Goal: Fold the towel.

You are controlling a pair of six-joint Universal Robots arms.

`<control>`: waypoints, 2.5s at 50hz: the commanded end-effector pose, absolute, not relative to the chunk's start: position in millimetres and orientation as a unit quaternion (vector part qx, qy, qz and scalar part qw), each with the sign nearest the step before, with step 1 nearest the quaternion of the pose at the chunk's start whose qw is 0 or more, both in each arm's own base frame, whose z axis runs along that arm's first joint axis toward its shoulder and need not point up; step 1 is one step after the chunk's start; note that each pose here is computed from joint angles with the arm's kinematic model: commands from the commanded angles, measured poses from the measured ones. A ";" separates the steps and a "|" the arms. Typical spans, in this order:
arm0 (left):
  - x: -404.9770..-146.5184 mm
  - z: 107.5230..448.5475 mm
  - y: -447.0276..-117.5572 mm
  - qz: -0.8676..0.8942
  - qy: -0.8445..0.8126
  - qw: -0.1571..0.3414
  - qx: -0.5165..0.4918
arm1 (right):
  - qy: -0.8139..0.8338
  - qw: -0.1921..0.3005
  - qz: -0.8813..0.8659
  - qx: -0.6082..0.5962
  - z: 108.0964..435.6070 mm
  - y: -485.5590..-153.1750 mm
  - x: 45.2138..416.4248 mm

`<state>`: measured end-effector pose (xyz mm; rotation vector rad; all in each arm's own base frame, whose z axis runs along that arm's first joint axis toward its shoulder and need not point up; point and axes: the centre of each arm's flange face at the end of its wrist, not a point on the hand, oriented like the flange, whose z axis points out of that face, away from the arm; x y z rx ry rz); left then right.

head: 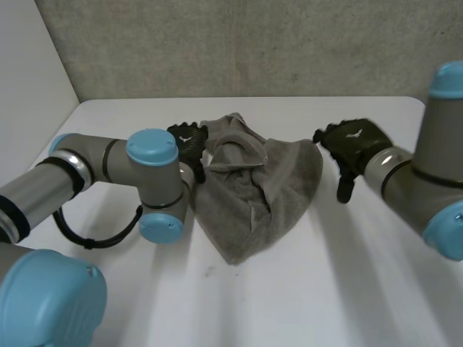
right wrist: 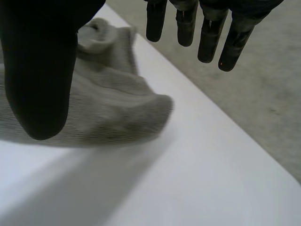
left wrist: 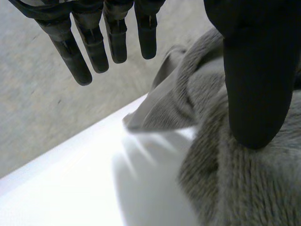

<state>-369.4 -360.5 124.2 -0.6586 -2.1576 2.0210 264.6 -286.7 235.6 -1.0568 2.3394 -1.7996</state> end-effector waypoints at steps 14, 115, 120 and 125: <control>-331.9 129.1 -326.2 0.617 -0.759 0.038 -0.205 | 0.710 0.102 -0.520 -0.463 150.9 -199.7 348.4; -266.8 262.1 -179.0 0.629 -0.727 0.050 -0.270 | 0.733 0.019 -0.532 -0.424 256.0 -183.7 273.0; -261.3 252.6 -178.5 0.600 -0.742 0.018 -0.299 | 0.755 0.043 -0.474 -0.452 223.7 -185.4 280.1; -261.7 229.0 -179.4 0.565 -0.764 0.011 -0.310 | 0.766 0.056 -0.443 -0.462 202.7 -187.7 283.0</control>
